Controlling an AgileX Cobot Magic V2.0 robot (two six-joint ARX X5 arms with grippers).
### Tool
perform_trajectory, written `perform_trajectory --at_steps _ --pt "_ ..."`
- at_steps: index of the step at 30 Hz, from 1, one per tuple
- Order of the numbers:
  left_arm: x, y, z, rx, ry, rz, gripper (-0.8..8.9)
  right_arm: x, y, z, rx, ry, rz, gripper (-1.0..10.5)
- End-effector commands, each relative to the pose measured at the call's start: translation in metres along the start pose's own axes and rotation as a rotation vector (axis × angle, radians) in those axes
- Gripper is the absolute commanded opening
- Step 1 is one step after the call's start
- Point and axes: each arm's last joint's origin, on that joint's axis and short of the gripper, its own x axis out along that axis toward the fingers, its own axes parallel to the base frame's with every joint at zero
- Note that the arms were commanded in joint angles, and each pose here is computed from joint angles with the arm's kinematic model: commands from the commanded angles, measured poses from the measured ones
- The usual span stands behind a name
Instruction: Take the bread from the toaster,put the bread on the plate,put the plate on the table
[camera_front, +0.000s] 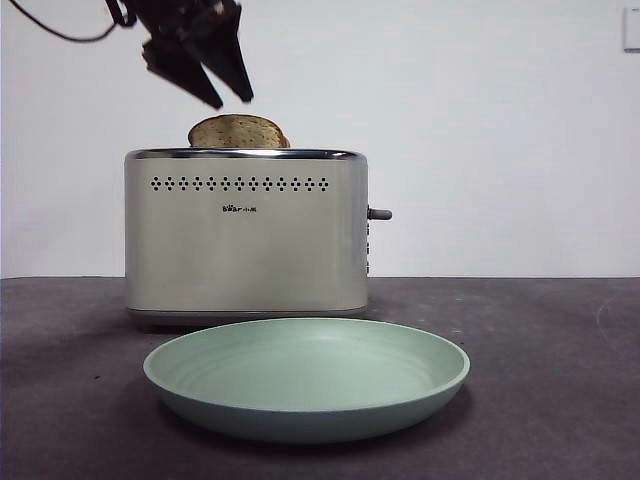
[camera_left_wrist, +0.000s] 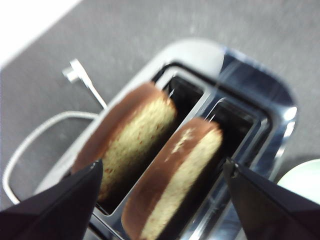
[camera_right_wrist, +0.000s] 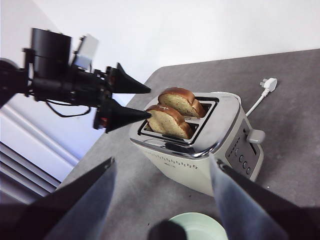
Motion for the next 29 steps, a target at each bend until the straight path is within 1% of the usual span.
perform_trajectory --at_steps 1,8,9,11,13,14,15,21,26,29 --pt "0.016 0.004 -0.005 0.003 0.029 -0.012 4.04 0.000 0.001 0.001 -0.017 0.000 0.003 3.1" --pt "0.031 0.008 -0.008 0.004 0.037 -0.007 4.04 0.000 0.000 0.000 -0.013 0.004 0.001 3.1" --pt "0.032 0.009 -0.008 0.004 0.037 -0.007 3.88 0.000 0.000 0.000 -0.013 0.004 0.001 3.1" --pt "0.033 0.009 -0.008 0.005 0.036 -0.005 2.56 0.000 0.000 0.000 -0.012 0.006 0.001 3.1" --pt "0.033 0.009 -0.008 0.005 0.042 0.004 0.52 0.000 0.000 -0.001 -0.007 0.011 0.000 3.1" --pt "0.033 0.009 -0.008 0.005 0.045 0.010 -0.24 0.000 0.000 -0.001 -0.003 0.015 -0.002 3.1" --pt "0.033 0.009 -0.008 0.005 0.045 0.009 -0.08 0.000 0.000 -0.002 0.001 0.020 -0.004 3.1" --pt "0.024 0.006 -0.007 0.002 0.050 0.006 -0.09 0.000 -0.001 -0.004 0.001 0.038 -0.014 3.1" --pt "-0.010 -0.005 0.001 0.012 0.022 0.015 -0.09 0.002 -0.003 -0.005 0.013 0.051 -0.018 3.1" --pt "-0.042 -0.015 0.006 0.001 -0.013 0.030 -0.08 0.004 -0.005 -0.007 0.021 0.074 -0.024 3.1"
